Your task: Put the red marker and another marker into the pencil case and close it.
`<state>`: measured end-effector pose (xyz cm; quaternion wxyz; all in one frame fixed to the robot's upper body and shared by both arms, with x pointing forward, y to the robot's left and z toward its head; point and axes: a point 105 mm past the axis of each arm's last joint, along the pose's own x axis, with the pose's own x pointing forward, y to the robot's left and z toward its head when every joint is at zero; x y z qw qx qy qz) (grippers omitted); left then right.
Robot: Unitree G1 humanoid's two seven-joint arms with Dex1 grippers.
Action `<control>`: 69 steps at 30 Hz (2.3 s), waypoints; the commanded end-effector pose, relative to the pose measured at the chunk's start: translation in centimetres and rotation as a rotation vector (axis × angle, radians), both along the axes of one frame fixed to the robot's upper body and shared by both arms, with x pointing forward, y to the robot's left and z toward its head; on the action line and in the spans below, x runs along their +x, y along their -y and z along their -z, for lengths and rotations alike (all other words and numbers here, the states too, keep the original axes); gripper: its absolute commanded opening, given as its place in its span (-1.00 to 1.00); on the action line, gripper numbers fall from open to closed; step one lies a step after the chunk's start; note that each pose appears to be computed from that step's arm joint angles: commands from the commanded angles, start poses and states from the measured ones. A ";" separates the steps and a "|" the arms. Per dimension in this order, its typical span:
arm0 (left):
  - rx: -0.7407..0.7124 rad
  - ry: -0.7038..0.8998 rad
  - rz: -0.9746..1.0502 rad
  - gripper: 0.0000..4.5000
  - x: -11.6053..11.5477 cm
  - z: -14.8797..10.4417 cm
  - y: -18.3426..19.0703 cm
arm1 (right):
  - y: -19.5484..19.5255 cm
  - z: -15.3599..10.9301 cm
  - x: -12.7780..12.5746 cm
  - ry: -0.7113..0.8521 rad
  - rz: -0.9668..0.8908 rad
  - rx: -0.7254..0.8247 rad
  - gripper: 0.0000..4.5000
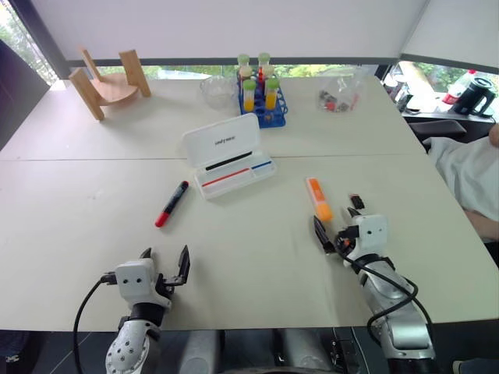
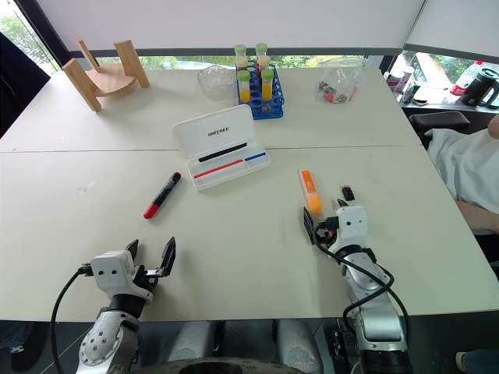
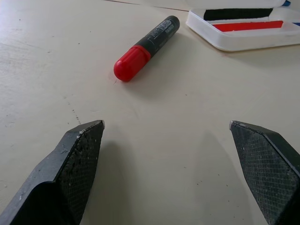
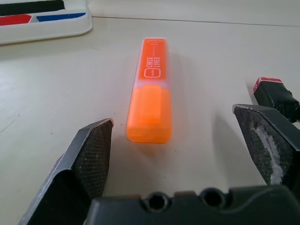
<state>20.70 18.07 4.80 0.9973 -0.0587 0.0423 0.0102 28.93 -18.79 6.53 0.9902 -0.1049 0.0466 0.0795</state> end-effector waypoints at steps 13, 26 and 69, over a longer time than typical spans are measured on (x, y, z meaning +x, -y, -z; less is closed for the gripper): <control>0.123 0.200 0.719 0.96 5.9 -10.7 2.6 | -3.2 -8.6 -0.6 -0.079 -0.691 -0.078 1.00; 0.308 0.047 1.120 0.96 14.8 -8.8 4.7 | -3.7 -13.9 -0.4 -0.121 -0.887 -0.214 1.00; 0.531 -0.127 1.524 -0.95 11.0 -4.1 5.3 | -5.0 -16.3 0.3 -0.031 -0.884 -0.204 1.00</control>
